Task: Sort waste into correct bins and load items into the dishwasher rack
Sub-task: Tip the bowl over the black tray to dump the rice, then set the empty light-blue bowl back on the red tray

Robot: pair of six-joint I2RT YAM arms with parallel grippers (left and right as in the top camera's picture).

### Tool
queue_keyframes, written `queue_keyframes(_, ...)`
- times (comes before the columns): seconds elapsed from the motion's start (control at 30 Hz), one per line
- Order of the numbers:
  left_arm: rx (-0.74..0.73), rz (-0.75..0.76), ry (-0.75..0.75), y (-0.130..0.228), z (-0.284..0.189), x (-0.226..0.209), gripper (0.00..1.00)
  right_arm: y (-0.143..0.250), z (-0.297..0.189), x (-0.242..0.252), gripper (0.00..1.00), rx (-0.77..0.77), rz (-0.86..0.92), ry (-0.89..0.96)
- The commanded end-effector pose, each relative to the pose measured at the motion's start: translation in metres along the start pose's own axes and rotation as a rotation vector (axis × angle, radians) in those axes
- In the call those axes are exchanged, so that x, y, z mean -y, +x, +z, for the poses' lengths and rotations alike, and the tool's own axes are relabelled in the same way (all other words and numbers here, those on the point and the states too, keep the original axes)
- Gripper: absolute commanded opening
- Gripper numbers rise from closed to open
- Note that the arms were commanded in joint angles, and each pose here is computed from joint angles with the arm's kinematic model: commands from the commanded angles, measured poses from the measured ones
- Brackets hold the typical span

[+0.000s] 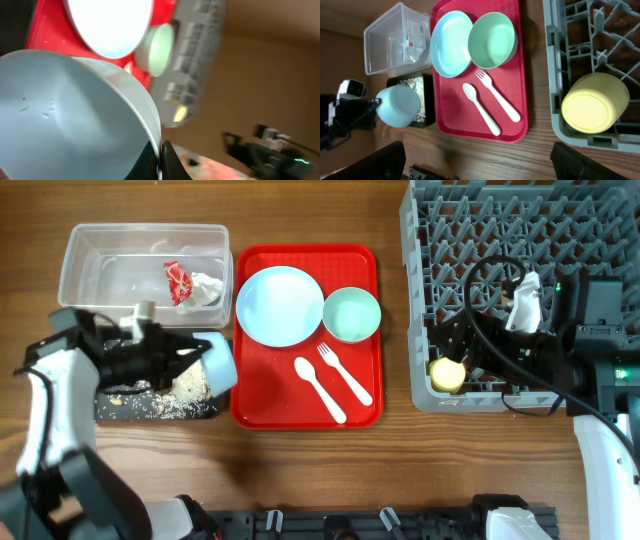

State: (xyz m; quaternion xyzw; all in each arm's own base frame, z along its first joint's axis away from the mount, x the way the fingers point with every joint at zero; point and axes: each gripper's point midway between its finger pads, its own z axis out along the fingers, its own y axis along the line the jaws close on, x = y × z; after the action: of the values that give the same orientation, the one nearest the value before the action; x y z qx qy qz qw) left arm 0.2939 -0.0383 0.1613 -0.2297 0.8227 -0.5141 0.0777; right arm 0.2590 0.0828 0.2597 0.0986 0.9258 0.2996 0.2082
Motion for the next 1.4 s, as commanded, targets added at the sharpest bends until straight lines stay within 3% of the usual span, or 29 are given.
queue_keyframes(0.0,0.080,0.004,-0.278,0.010,0.008,-0.003,0.04,-0.004,-0.001,0.002,0.95,0.013,0.005,0.015)
queue_keyframes(0.23,0.084,0.189,-0.632,0.049,0.055,-0.009,0.04,-0.005,-0.001,0.002,0.95,0.015,0.005,0.019)
queue_keyframes(0.43,0.157,0.479,-1.002,0.062,0.103,-0.037,0.04,-0.006,-0.001,0.007,0.95,0.023,0.006,0.043)
queue_keyframes(0.7,0.067,0.602,-1.033,0.081,0.167,-0.062,0.04,-0.006,-0.001,0.007,0.95,0.022,0.005,0.043)
queue_keyframes(0.83,0.077,0.599,-1.025,0.079,0.161,-0.049,0.20,-0.006,-0.001,0.007,0.96,0.023,0.002,0.044)
queue_keyframes(1.0,0.149,0.578,-0.970,0.066,0.129,0.011,0.75,-0.009,-0.001,0.009,0.96,0.034,0.001,0.057)
queue_keyframes(1.07,0.202,0.573,-0.953,0.059,0.110,0.035,0.80,-0.010,-0.002,0.014,0.96,0.043,0.002,0.087)
queue_keyframes(1.13,0.295,0.581,-0.934,0.049,0.080,0.066,1.00,-0.012,-0.003,0.023,1.00,0.059,0.003,0.137)
queue_keyframes(1.37,0.467,0.674,-0.795,0.044,0.007,0.127,1.00,-0.020,-0.008,0.045,1.00,0.107,0.004,0.271)
